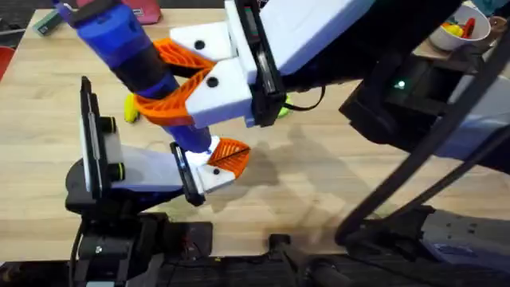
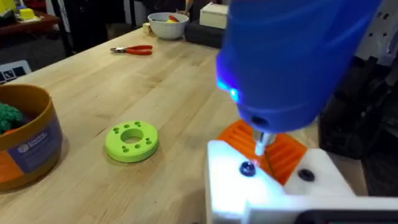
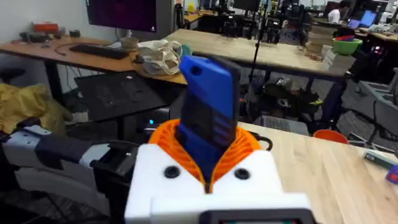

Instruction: Pick up the gripper from the table and insert it into the empty holder that is missing its gripper. Then pick up a screw, insert it into the mounting hole, and use the screwdriver to tighten it. Finally, clean up the table by picking up the vegetable and placing it into the bucket.

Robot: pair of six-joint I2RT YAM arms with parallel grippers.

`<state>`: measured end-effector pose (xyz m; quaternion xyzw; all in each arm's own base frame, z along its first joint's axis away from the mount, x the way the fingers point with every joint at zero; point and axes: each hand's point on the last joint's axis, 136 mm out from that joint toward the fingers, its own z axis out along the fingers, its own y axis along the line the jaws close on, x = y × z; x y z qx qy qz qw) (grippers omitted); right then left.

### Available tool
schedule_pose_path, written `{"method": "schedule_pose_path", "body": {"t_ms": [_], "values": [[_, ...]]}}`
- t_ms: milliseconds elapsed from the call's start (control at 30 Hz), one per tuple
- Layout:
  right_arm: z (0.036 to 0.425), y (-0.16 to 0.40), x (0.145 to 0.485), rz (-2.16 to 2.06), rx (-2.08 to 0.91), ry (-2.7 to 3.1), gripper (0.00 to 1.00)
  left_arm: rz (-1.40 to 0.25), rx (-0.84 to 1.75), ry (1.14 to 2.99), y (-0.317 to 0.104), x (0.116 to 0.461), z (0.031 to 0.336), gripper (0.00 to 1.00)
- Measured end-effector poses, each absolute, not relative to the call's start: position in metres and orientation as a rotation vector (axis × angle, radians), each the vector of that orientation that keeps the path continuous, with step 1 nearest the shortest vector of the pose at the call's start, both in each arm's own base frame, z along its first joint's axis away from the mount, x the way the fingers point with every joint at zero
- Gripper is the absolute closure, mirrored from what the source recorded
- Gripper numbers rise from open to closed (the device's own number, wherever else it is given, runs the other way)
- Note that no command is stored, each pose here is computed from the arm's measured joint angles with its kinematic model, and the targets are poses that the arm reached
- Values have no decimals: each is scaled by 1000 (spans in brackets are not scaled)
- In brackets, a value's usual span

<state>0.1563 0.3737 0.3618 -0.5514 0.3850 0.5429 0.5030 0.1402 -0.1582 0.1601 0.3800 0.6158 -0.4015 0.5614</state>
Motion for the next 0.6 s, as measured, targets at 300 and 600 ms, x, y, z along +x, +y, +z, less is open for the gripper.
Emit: {"method": "schedule_pose_path", "body": {"t_ms": [300, 600], "values": [[363, 374, 156, 1309, -1330, 925, 979, -946, 895, 1451, -158, 140, 160, 995], [363, 373, 156, 1296, -1281, 891, 979, -946, 895, 1451, -158, 140, 160, 995]]}}
